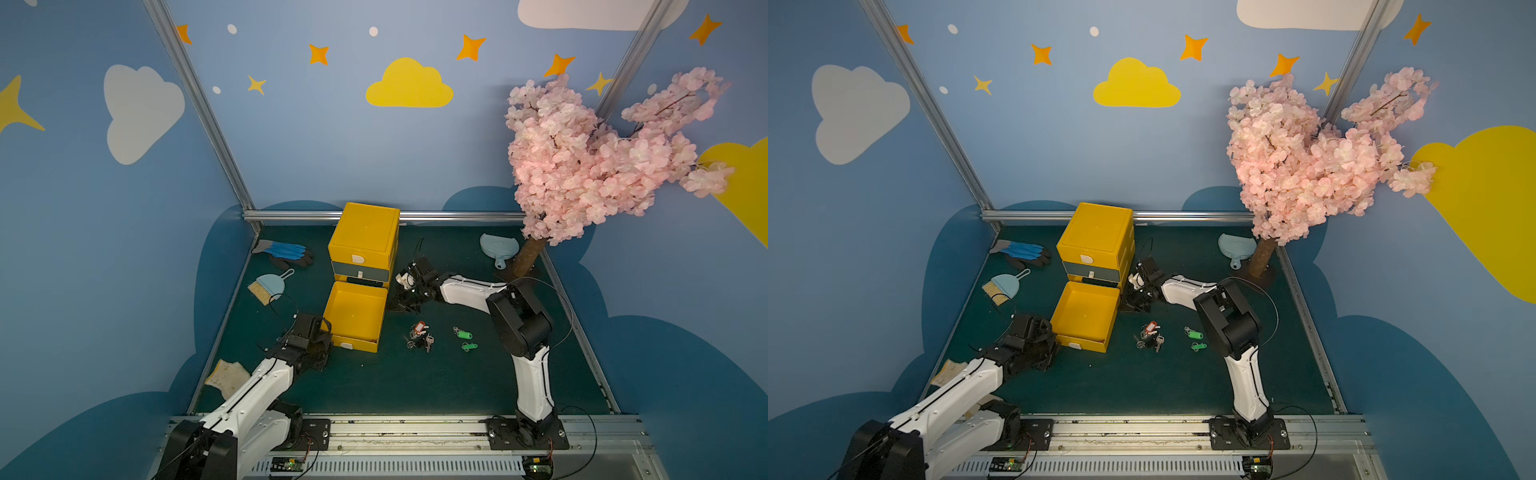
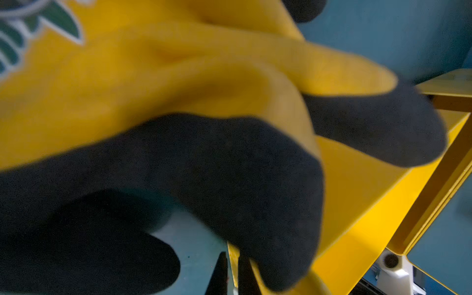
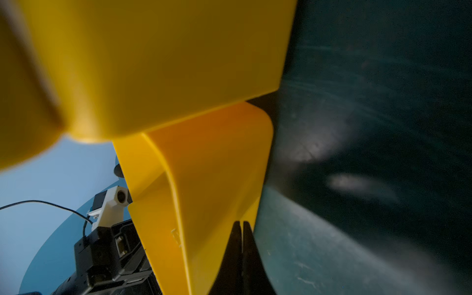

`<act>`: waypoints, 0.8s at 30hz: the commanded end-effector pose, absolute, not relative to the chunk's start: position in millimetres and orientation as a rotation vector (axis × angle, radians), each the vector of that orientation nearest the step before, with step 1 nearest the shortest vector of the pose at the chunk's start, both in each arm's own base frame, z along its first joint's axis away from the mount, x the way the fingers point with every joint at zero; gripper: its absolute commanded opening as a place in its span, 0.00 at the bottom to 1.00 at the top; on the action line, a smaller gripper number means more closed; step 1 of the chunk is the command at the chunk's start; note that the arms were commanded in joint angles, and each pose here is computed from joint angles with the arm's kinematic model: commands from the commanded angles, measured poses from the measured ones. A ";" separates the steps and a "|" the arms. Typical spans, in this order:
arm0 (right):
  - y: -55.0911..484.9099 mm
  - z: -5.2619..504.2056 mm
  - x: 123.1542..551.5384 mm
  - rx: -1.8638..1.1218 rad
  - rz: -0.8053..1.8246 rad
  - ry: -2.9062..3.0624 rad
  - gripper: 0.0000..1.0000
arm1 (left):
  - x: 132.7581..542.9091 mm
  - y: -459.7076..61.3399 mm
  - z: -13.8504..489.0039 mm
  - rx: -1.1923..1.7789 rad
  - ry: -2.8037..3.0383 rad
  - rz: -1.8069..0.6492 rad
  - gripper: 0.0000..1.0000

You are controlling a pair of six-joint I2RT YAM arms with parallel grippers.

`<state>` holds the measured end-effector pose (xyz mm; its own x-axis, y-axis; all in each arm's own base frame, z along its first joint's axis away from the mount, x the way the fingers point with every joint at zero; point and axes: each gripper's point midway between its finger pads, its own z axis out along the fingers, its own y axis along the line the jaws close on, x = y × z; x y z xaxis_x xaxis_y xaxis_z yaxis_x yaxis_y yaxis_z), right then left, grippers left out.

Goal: Take the keys out of the drawer
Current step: Adjust the drawer in the storage box.

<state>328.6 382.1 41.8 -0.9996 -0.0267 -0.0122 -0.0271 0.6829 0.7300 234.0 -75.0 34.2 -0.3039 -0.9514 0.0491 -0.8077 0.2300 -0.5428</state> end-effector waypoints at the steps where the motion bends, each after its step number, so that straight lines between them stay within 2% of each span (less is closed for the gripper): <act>1: 385.1 42.2 342.5 -0.025 1.255 2.861 0.00 | 245.5 -78.5 37.0 -1.621 2.190 -0.734 0.13; 24: 396.7 42.5 366.2 0.030 1.310 2.801 0.00 | 278.5 -77.2 41.0 -1.572 2.112 -0.750 0.13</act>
<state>357.1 388.7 38.0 -0.9996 0.0266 -0.0076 0.0121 0.6673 0.7447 251.0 -74.9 20.5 -0.2910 -0.9563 0.0276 -0.8084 0.2303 -0.5417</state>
